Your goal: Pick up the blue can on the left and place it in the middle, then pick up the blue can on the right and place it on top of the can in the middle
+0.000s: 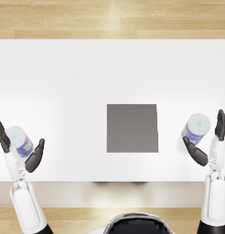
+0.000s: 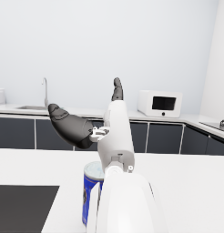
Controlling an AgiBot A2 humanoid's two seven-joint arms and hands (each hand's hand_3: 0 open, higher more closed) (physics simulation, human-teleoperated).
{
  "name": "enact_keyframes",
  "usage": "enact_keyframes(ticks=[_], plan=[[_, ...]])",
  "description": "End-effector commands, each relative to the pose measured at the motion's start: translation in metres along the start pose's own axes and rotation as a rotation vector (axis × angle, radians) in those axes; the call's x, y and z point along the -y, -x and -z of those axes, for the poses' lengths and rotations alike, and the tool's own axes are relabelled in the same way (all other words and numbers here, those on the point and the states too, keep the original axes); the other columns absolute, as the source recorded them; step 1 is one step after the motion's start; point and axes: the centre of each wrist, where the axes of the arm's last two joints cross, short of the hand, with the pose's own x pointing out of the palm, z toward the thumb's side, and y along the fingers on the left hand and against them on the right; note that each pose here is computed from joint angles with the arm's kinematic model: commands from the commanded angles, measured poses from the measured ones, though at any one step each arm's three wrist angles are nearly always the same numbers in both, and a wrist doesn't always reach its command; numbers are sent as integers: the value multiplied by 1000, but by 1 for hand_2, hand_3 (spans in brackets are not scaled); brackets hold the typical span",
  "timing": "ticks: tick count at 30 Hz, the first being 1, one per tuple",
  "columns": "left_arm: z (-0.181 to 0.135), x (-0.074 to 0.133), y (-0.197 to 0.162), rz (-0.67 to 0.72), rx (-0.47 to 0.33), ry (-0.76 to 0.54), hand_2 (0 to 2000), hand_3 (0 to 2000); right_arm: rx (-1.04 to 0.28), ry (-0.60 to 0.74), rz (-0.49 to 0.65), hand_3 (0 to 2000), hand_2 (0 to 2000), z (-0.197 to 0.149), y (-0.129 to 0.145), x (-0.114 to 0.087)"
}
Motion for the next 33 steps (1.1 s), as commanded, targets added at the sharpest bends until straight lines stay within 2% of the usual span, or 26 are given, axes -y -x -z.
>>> enact_keyframes(ticks=[1,5,16,30,33], plan=[[9,13,14,-72,-6,50,0,0,0,-45,16,0,0,10,3,-5],[23,19,24,-117,-8,106,0,0,3,-110,40,0,0,26,8,-11],[92,42,29,-157,21,384,0,0,25,-304,69,0,0,77,10,-22],[142,49,26,-169,49,569,0,0,58,-518,103,0,0,134,8,-30],[155,47,29,-189,57,613,0,0,65,-530,106,0,0,138,7,-29]])
